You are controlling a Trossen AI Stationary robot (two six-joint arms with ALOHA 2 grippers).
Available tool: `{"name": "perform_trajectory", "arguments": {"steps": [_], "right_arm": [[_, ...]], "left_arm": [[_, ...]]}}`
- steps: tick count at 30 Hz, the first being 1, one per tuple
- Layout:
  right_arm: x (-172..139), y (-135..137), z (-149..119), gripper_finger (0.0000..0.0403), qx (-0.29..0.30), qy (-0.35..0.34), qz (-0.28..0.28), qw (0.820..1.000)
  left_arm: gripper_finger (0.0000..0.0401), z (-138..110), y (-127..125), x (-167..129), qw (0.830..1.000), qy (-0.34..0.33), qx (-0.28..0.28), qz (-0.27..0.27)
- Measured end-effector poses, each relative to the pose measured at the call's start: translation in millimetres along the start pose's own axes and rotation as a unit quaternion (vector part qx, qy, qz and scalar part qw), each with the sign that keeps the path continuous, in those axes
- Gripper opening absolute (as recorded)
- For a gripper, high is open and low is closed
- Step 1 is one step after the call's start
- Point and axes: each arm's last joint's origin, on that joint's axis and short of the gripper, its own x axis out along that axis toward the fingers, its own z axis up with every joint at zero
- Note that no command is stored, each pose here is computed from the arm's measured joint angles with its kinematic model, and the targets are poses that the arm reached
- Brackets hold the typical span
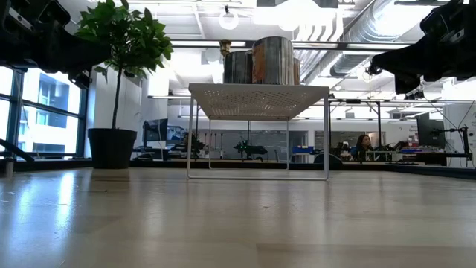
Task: Pick & Place candle stick holders
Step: Return to Home Position
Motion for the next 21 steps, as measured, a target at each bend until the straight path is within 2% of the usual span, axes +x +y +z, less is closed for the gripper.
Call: {"name": "perform_trajectory", "arguments": {"steps": [21], "right_arm": [[0.0, 0.0, 0.0, 0.0009, 0.0, 0.0, 0.0, 1.0]], "left_arm": [[0.0001, 0.0, 0.0, 0.0, 1.0, 0.0, 0.0, 0.0]]}}
